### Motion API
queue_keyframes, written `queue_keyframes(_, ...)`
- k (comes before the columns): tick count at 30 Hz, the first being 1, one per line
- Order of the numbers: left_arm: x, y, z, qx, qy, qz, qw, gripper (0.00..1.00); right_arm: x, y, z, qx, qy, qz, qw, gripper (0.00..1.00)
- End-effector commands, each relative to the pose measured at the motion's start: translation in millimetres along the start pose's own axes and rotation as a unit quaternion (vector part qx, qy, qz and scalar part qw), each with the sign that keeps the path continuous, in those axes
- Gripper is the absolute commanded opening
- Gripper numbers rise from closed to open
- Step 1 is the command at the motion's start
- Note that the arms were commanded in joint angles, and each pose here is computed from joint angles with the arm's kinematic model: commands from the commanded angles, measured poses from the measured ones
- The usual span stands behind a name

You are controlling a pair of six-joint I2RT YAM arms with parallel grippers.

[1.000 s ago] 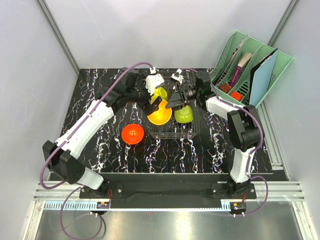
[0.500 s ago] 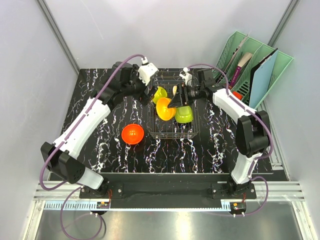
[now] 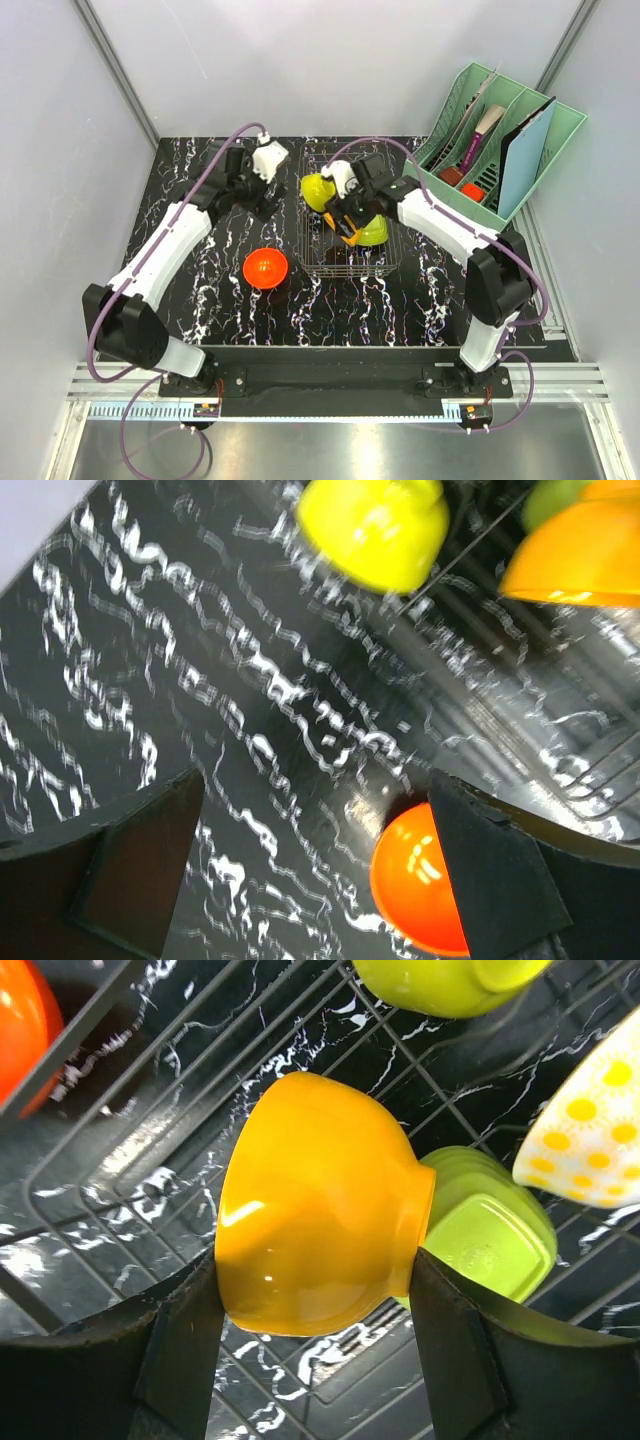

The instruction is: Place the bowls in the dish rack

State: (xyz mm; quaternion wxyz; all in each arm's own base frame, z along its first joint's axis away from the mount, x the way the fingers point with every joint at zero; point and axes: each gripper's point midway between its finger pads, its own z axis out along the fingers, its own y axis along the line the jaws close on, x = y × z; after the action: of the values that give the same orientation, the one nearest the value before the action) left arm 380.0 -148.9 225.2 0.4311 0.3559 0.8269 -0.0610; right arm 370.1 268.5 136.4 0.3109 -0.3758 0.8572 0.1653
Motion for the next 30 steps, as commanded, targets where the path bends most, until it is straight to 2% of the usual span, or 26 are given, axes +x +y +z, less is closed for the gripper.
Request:
queue_keyframes(1, -4, 14, -22, -0.021, -0.035, -0.003, 0.999, 0.99, -14, -24, -20, 0.093, -0.004, -0.088, 0.992, 0.00)
queue_keyframes(14, 21, 27, -30, -0.030, -0.031, -0.024, 0.999, 0.99, -1, 17, 16, 0.117, 0.050, -0.209, 0.970, 0.00)
queue_keyframes(20, 30, 30, -34, -0.035, -0.034, -0.029, 0.998, 0.99, 15, 38, 38, 0.138, 0.093, -0.299, 0.940, 0.00)
queue_keyframes(30, 42, 40, -39, -0.040, -0.035, -0.037, 0.998, 0.99, 36, 41, 43, 0.153, 0.142, -0.377, 0.902, 0.00)
